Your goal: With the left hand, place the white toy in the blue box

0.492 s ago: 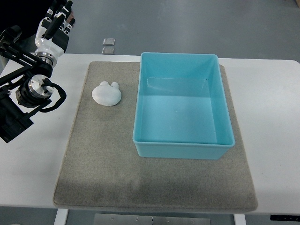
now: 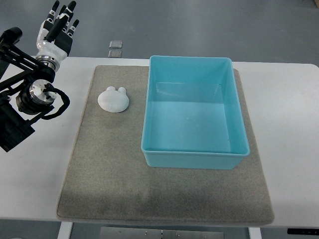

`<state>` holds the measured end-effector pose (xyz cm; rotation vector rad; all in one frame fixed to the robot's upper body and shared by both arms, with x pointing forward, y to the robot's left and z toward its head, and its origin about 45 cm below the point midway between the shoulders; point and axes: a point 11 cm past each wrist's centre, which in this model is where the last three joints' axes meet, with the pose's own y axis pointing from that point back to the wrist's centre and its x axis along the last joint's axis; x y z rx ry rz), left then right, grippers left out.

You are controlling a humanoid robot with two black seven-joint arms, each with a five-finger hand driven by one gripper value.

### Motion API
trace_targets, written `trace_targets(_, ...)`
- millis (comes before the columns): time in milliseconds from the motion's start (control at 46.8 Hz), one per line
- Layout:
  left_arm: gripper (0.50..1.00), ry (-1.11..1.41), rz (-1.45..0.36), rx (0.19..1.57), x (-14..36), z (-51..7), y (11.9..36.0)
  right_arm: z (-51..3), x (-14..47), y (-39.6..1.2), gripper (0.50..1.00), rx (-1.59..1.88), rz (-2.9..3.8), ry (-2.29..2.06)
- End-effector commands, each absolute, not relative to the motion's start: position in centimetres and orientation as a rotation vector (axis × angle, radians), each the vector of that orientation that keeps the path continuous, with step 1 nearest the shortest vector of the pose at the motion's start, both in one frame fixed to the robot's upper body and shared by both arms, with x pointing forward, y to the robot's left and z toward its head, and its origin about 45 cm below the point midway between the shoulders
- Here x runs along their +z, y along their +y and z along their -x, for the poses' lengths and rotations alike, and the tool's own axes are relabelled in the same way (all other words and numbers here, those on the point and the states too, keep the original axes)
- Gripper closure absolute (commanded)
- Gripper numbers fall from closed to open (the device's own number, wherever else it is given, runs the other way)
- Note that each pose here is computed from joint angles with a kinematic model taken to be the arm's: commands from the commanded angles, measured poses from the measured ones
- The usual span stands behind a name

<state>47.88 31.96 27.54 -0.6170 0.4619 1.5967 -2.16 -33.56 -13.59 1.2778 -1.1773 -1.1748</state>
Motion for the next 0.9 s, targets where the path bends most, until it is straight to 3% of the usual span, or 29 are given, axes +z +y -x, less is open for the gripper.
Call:
trace_targets(0,0.506,0.462,0.62,1.598,27.6,-47.9,32.0,2.2,-13.6,-33.6,0.564,-1.175,-1.278,-1.177)
trace_targets(406,0.506,0.454,0.612,1.611,27.5,-47.9,32.4,2.2,-13.6,-33.6,0.564,-1.175,-1.278,-1.177)
trace_targets(641,0.506,0.428,0.593,1.657,26.7,-48.1,34.2,2.2,-13.6,-33.6,0.564,-1.175,-1.278,-1.178)
trace_targets(876,0.506,0.429,0.63,1.589,27.1,-48.1,34.0,2.2,-13.6,-33.6,0.564,-1.175,-1.278,-1.178)
